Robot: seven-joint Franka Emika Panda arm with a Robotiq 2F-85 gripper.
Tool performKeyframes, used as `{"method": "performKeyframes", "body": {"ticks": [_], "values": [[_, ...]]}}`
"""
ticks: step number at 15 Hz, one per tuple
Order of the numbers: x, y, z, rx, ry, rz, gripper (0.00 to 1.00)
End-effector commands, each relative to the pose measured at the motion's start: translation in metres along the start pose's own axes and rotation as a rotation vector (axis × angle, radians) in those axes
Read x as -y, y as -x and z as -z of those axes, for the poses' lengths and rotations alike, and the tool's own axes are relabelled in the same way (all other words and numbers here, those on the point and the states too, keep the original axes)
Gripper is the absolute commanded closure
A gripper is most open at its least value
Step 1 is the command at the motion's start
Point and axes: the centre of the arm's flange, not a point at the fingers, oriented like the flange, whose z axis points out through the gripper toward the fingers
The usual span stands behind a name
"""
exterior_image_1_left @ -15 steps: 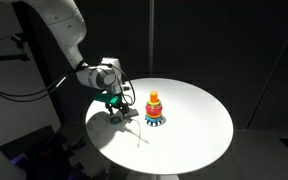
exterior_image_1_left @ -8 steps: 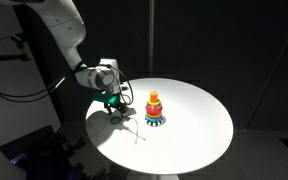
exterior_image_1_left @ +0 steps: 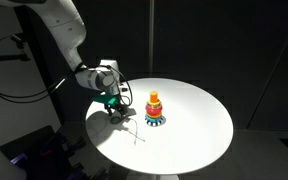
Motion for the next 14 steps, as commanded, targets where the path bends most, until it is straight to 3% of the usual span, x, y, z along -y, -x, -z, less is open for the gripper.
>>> {"method": "performKeyframes", "body": {"ticks": [1,3,4,6,9,14], "values": [[0.002,0.000,-0.009,-0.009,0.015,-0.025,0.00],[0.002,0.000,-0.012,-0.008,0.015,-0.033,0.05],[0.003,0.000,-0.012,-0.011,0.015,-0.036,0.25],[0.003,-0.001,-0.009,-0.013,0.019,-0.048,0.32],[0.001,-0.002,0.000,-0.024,0.021,-0.075,0.56],[-0.010,-0.005,0.024,-0.042,0.028,-0.109,0.62]]}}
